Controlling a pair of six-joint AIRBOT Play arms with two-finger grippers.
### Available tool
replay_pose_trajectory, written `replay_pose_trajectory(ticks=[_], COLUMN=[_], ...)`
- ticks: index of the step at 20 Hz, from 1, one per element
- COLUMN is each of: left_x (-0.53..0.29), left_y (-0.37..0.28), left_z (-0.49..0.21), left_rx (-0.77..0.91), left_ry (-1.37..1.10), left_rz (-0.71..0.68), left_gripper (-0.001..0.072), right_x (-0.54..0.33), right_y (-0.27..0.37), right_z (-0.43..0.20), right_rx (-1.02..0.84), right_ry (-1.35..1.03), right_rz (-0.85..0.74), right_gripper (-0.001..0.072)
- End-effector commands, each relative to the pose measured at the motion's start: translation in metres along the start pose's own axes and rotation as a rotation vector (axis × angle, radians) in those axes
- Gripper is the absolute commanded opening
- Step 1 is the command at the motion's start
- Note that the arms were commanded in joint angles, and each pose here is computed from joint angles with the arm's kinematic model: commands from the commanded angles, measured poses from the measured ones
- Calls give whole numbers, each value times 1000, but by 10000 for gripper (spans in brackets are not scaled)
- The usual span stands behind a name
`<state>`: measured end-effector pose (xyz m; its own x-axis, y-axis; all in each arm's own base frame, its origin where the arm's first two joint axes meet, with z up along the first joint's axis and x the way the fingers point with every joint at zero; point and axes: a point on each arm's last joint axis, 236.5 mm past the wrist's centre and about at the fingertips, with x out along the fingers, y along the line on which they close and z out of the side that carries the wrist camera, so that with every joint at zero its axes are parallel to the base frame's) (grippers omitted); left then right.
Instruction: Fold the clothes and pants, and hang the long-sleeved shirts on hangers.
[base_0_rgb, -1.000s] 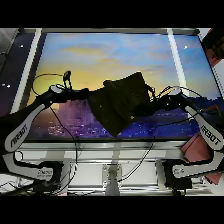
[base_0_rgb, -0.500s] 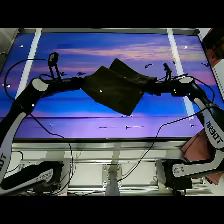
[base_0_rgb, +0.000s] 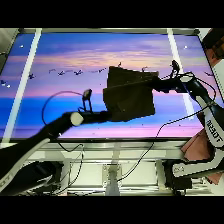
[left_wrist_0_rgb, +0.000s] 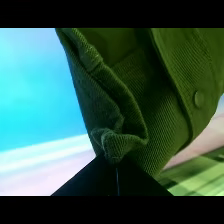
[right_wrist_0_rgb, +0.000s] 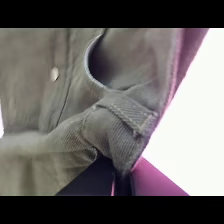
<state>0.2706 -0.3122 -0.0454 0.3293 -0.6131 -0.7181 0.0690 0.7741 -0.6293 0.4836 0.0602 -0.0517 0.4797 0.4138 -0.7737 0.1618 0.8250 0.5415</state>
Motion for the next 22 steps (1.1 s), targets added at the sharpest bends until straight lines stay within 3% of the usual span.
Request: replay_pose_trajectory(ticks=[1, 5, 6, 7, 8, 14, 18, 22], left_x=[13, 20, 21, 21, 21, 20, 20, 20], left_y=[-30, -23, -21, -21, -21, -19, -18, -18], left_z=[-18, -16, -15, -14, -13, -7, -7, -7], left_rx=[-30, -41, -43, -43, -45, -27, -17, -17], left_ry=[-100, -106, -112, -115, -120, -136, -137, -137], left_rz=[-76, -59, -56, -56, -56, -52, -51, -51], left_gripper=[32, 32, 32, 32, 32, 33, 33, 34], right_x=[-1, -2, -4, -8, -13, -78, -124, -130], right_y=[-14, -21, -22, -25, -30, -95, -120, -126], right_z=[3, 0, 1, 2, 5, -20, -88, -138], right_rx=[-16, -48, -58, -62, -59, -59, -13, 98], right_ry=[-9, 4, 4, 0, -6, 153, 447, 574], right_rz=[-59, -87, -93, -101, -108, -199, -106, -30], right_gripper=[36, 38, 110, 346, 512, 494, 476, 476])
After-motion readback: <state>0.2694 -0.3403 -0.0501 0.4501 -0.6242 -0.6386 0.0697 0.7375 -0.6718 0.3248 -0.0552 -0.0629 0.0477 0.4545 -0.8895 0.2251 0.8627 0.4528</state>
